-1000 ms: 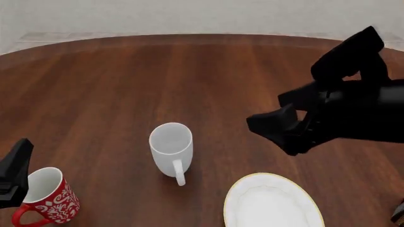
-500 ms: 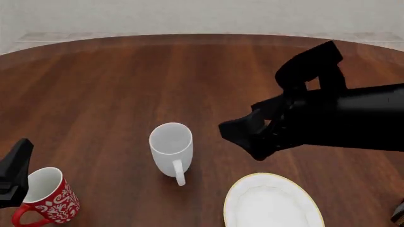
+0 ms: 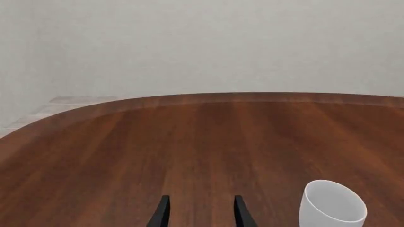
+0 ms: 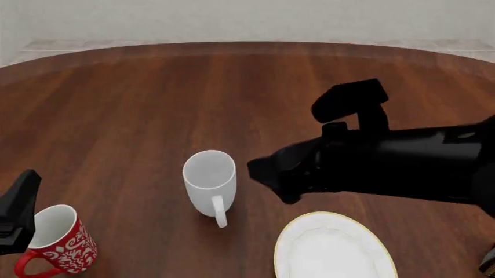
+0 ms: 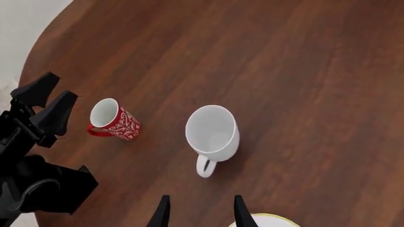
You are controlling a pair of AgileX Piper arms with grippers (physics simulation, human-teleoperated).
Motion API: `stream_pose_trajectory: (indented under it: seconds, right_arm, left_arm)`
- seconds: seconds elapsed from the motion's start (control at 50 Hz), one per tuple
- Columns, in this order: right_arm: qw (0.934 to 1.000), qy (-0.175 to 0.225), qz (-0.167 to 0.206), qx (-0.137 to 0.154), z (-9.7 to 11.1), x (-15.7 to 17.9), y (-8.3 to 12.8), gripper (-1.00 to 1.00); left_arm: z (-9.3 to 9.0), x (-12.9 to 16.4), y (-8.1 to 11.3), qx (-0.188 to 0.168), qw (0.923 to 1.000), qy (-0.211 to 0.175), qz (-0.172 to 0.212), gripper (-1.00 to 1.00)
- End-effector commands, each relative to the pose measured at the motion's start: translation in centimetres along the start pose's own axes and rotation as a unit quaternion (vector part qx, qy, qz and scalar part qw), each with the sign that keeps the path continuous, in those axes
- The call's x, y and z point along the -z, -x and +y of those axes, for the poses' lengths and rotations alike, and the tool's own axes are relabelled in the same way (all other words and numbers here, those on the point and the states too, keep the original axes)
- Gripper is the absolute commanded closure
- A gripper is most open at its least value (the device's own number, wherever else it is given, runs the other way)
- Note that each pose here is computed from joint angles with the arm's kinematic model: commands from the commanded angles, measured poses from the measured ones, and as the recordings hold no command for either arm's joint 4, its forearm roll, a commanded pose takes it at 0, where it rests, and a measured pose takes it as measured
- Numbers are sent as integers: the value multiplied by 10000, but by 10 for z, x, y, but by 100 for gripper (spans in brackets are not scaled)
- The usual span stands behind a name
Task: Put the white mug on the plate.
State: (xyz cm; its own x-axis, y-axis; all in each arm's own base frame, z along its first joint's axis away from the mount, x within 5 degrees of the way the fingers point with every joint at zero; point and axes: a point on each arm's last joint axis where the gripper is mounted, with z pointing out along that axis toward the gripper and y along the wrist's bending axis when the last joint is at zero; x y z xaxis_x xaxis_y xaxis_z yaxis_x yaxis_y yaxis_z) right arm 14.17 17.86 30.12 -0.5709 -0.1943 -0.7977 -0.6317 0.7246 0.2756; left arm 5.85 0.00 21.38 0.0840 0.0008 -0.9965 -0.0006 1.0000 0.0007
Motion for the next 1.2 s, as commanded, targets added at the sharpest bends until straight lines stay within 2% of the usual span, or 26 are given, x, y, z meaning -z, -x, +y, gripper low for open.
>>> stream_pose_trajectory:
  seconds: [0.02,0.64,1.2]
  right_arm:
    - [9997,-16,30,-230,-4,-11,-9,-100]
    - [9990,-117,216,-383,-10,-42,-23,-100]
    - [9982,-101,362,-473,-8,-74,-31,-100]
  left_arm:
    - [0,1,0,-6,10000,-1,-5,-100]
    - [0,1,0,-6,10000,1,-6,-100]
    - [0,1,0,-6,10000,-1,-5,-100]
